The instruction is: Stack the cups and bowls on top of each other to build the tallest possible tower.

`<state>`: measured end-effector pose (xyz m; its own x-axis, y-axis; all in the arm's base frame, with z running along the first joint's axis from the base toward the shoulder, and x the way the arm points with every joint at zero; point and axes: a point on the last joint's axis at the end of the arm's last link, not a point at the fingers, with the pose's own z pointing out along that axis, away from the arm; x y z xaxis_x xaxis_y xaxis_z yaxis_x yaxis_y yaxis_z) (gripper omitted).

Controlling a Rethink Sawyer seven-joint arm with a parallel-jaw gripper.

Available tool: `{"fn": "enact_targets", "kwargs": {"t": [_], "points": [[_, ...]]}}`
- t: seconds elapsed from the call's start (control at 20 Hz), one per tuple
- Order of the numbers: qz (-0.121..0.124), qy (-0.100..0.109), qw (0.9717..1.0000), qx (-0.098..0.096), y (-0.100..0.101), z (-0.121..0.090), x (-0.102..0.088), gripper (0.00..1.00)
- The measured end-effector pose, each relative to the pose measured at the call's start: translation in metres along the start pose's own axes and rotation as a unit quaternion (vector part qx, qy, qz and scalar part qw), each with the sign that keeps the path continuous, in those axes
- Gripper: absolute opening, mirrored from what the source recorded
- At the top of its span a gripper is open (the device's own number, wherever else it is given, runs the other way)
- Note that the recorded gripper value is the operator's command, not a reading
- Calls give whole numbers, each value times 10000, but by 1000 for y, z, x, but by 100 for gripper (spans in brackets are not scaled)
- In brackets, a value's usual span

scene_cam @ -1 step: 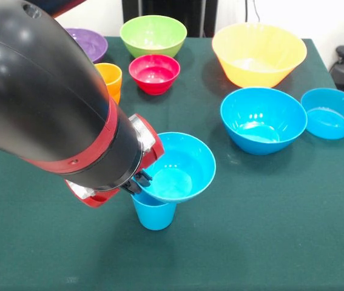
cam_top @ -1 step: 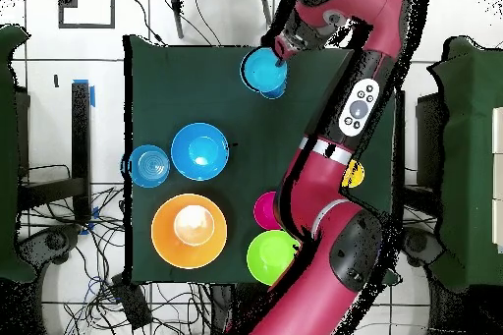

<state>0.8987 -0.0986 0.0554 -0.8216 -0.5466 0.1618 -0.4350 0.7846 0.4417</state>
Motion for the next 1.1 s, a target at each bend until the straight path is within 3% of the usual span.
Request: {"fn": "enact_targets", "kwargs": {"t": [0.6,1.1], "points": [[-1,5,10000,79,-6,-7,2,0],[-319,-49,9995,72,-15,-13,9,0]]}}
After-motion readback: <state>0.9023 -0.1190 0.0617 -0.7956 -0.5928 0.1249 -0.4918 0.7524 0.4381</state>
